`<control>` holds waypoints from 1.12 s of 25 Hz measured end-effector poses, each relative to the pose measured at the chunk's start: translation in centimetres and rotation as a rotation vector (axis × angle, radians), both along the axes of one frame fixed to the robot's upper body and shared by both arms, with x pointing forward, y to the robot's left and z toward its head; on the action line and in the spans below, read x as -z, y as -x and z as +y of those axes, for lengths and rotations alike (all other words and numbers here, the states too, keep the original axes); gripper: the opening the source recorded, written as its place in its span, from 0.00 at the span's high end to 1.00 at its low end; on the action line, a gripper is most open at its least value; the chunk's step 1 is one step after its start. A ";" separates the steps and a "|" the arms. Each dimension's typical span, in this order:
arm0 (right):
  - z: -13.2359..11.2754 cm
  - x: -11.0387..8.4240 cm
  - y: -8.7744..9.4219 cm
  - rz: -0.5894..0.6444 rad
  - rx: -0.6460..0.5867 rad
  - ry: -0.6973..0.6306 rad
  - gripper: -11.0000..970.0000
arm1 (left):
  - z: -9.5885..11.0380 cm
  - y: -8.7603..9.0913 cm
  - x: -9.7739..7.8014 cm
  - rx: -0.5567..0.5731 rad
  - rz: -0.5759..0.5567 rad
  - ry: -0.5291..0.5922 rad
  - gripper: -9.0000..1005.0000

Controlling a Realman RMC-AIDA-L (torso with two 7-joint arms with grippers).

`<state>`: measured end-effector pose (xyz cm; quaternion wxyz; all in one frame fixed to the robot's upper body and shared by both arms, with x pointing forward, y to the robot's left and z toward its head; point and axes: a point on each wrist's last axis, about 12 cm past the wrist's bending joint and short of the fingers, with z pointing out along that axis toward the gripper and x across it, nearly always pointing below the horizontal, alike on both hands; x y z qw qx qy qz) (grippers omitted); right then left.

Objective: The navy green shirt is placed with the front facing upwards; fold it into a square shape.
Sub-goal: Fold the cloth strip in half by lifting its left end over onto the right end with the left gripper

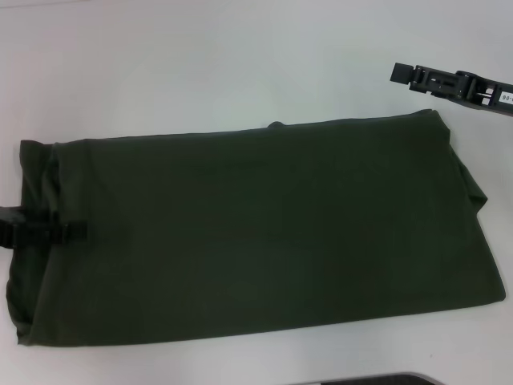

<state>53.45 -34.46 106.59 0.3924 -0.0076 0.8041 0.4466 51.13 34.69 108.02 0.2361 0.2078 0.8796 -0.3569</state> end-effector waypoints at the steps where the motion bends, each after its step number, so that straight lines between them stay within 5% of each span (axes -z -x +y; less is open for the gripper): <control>1: 0.0 0.0 0.0 0.000 0.000 0.000 0.05 | -0.1 0.0 0.0 0.002 0.001 0.000 0.14; 28: -0.1 -0.2 -0.2 -0.012 0.019 -0.006 0.05 | 1.0 -1.3 0.5 -0.100 -0.071 -0.086 0.14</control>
